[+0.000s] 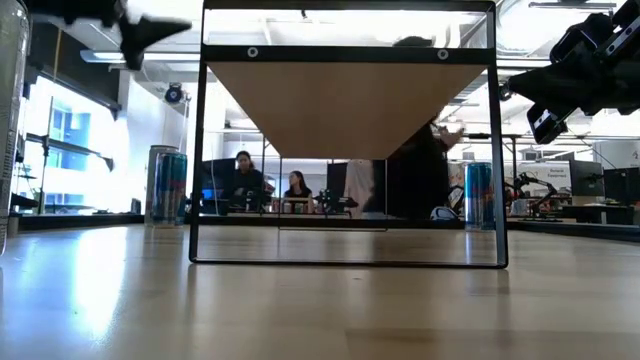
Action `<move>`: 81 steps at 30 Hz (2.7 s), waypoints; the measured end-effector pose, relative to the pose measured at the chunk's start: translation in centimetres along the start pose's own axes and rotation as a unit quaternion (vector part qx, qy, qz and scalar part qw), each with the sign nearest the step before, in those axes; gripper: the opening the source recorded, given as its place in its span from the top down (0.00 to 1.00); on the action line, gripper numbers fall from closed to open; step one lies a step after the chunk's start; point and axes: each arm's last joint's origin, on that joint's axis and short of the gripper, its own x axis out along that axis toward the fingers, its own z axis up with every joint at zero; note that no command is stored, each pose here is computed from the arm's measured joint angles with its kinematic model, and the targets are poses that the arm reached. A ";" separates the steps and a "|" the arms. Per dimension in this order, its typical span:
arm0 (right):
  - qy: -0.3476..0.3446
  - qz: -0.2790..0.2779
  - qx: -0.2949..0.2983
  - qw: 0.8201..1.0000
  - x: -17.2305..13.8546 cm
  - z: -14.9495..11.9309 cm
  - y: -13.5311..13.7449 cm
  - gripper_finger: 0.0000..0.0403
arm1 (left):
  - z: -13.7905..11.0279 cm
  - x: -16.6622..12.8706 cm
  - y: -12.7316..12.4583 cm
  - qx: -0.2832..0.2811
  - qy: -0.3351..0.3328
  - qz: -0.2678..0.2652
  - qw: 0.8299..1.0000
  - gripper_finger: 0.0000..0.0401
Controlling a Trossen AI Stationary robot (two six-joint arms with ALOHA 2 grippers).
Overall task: Place canned beverage on shelf
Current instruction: Put the top left blue soda can on the shelf
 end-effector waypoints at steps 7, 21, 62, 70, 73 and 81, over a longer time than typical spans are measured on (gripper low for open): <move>0.000 0.000 0.000 1.000 0.0 0.0 0.0 1.00 | 3.5 3.9 -1.9 0.099 0.106 0.093 0.985 0.34; 0.000 0.000 0.000 1.000 0.0 0.0 0.0 1.00 | 10.9 9.8 -3.0 0.128 0.152 0.247 0.948 0.34; 0.000 0.000 0.000 1.000 0.0 0.0 0.0 1.00 | 6.0 7.8 12.6 -0.097 0.335 0.580 0.736 0.34; 0.000 0.000 0.000 1.000 0.0 0.0 0.0 1.00 | 5.5 8.6 13.1 -0.088 0.346 0.571 0.739 0.34; 0.000 0.000 0.000 1.000 0.0 0.0 0.0 1.00 | 5.3 8.5 13.2 -0.094 0.353 0.579 0.729 0.34; 0.000 0.000 0.000 1.000 0.0 0.0 0.0 1.00 | 5.4 8.5 13.3 -0.088 0.333 0.599 0.723 0.34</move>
